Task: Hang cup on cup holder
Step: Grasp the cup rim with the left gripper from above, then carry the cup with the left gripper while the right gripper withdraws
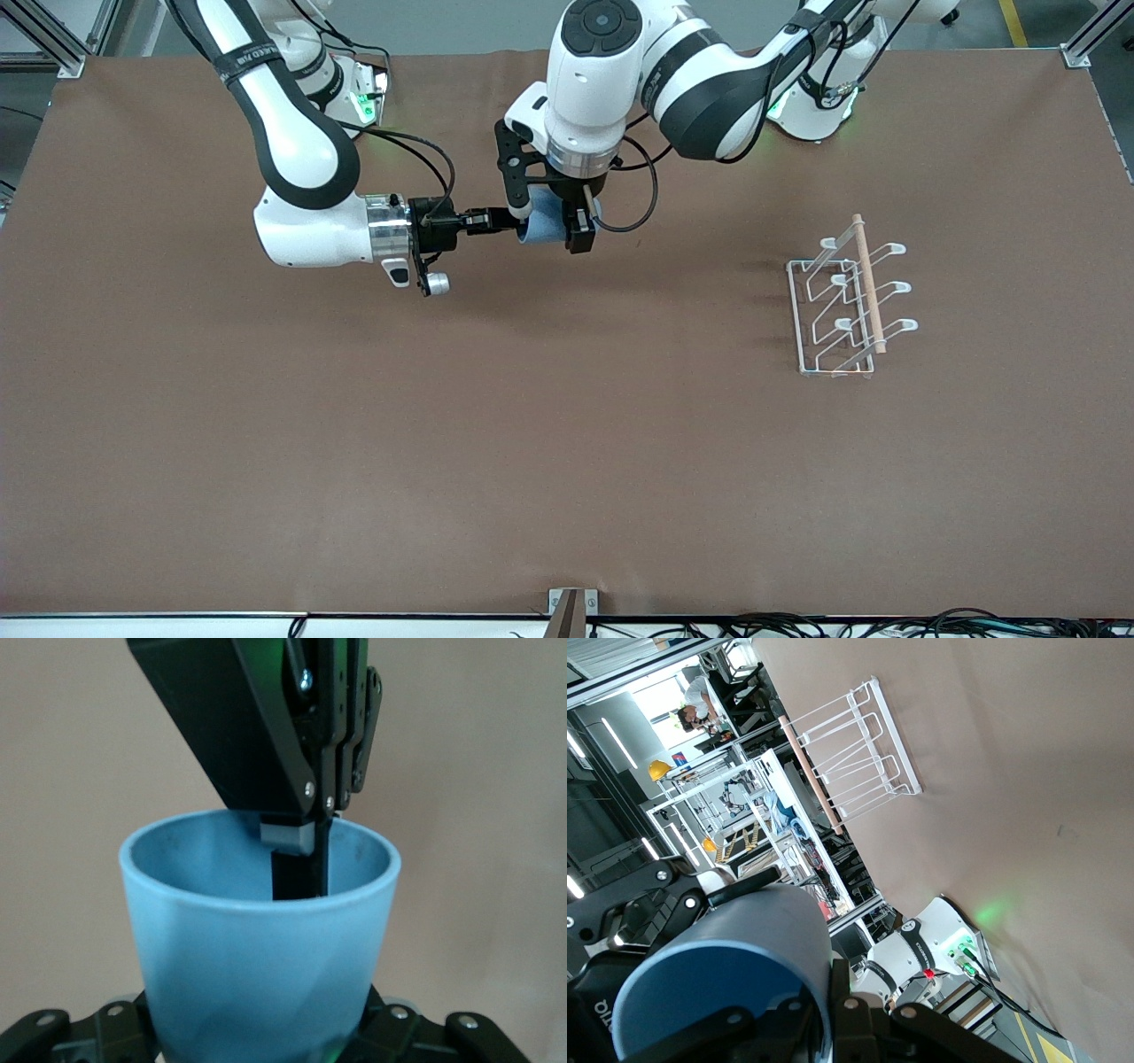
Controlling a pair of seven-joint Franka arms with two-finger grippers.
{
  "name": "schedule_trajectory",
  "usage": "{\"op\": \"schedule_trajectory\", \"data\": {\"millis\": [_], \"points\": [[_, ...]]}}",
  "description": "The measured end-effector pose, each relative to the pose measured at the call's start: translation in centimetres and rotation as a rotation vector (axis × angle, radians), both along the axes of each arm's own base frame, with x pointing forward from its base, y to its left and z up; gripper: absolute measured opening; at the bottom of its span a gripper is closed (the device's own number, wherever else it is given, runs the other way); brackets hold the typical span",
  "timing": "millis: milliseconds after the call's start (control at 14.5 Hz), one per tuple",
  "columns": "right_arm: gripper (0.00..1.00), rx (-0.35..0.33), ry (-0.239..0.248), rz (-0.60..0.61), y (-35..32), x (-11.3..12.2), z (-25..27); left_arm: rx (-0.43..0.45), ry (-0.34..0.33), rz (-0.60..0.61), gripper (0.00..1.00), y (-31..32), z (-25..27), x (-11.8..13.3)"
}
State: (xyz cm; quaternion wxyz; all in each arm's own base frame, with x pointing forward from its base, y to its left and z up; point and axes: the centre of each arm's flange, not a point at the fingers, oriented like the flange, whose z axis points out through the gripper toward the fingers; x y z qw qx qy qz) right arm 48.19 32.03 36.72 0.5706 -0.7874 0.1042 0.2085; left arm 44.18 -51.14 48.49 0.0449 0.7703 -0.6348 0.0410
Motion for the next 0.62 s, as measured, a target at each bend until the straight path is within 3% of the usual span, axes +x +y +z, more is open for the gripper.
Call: {"op": "schedule_trajectory", "data": {"millis": [414,621], "points": [[0.07,0.010,-0.005,-0.001,0.1,0.1,0.5,-0.004,-0.013,0.004,0.74,0.2,0.8,0.0],[0.33,0.015,0.008,0.007,0.3,-0.1,0.7,-0.005,-0.031,0.015,0.74,0.7,1.6,0.2]]}}
